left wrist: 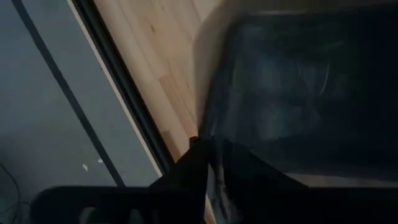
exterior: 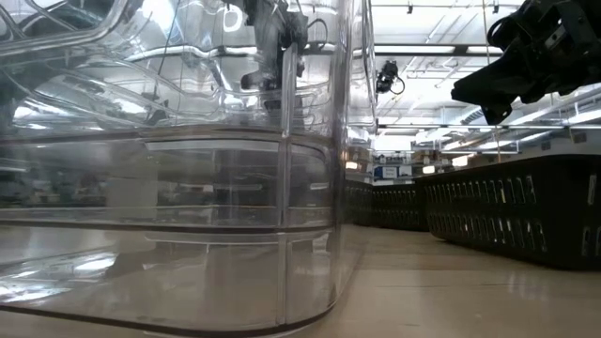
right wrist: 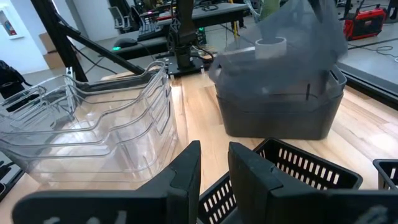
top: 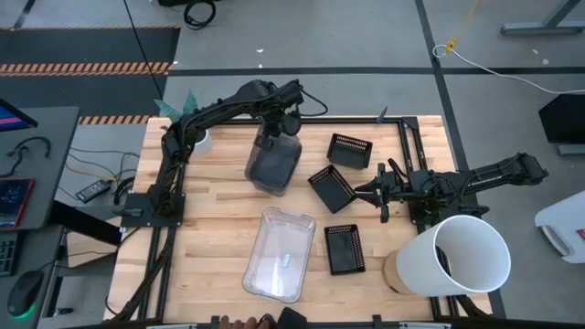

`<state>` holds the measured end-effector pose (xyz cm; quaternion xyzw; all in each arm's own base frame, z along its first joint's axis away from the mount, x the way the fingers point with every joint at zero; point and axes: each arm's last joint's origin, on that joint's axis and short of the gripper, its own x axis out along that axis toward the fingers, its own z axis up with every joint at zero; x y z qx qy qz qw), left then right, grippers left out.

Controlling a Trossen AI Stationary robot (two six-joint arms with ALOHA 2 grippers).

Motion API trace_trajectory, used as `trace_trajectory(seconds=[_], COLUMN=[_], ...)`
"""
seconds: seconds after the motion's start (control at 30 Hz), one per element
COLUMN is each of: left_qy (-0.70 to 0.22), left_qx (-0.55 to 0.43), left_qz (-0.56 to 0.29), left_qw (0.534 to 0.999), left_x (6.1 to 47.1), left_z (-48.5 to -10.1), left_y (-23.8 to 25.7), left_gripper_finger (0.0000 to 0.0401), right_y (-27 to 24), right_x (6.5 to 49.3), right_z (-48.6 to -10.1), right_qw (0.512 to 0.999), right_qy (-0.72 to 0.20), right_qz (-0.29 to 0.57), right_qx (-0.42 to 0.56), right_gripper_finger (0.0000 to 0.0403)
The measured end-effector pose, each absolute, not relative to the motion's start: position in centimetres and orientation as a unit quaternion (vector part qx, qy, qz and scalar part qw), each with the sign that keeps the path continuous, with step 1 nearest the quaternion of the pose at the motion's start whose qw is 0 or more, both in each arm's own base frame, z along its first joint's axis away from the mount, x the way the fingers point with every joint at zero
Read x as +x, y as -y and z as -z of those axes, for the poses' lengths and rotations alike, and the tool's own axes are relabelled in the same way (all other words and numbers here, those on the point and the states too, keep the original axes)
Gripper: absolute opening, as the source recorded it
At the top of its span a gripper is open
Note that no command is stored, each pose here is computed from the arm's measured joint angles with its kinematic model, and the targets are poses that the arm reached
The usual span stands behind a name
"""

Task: Stack baskets by color
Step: Stack the left gray bin on top of the right gray bins

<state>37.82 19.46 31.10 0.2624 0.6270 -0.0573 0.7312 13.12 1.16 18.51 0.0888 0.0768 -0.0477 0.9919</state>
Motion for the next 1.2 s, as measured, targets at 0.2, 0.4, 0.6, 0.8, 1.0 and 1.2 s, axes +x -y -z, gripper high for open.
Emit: trace_trajectory(seconds=[0.2, 0.4, 0.6, 0.8, 1.0, 1.2], left_qy=[-0.621, -0.617, -0.610, -0.629, -0.661, -0.662], left_qx=[0.273, 0.272, 0.273, 0.263, 0.270, 0.268], left_qz=[0.061, 0.053, 0.032, 0.042, 0.033, 0.035], left_qw=[0.732, 0.737, 0.743, 0.731, 0.700, 0.699], left_x=[38.0, 38.2, 38.6, 39.4, 40.2, 40.2], left_z=[-31.2, -31.2, -31.1, -28.9, -26.6, -26.5], left_y=[-19.3, -19.3, -19.6, -20.1, -20.7, -20.7], left_gripper_finger=[0.0119, 0.0178, 0.0179, 0.0142, 0.0108, 0.0038], right_y=[-1.2, -1.2, -1.2, -1.2, -1.2, -1.2], right_x=[13.1, 13.1, 13.1, 13.1, 13.1, 13.1], right_z=[-18.5, -18.5, -18.5, -18.5, -18.5, -18.6], right_qw=[0.992, 0.992, 0.992, 0.992, 0.992, 0.992], right_qy=[-0.077, -0.077, -0.077, -0.077, -0.076, -0.073], right_qz=[0.048, 0.048, 0.048, 0.048, 0.048, 0.048], right_qx=[0.089, 0.089, 0.089, 0.089, 0.089, 0.089], right_gripper_finger=[0.0087, 0.0086, 0.0087, 0.0087, 0.0086, 0.0087])
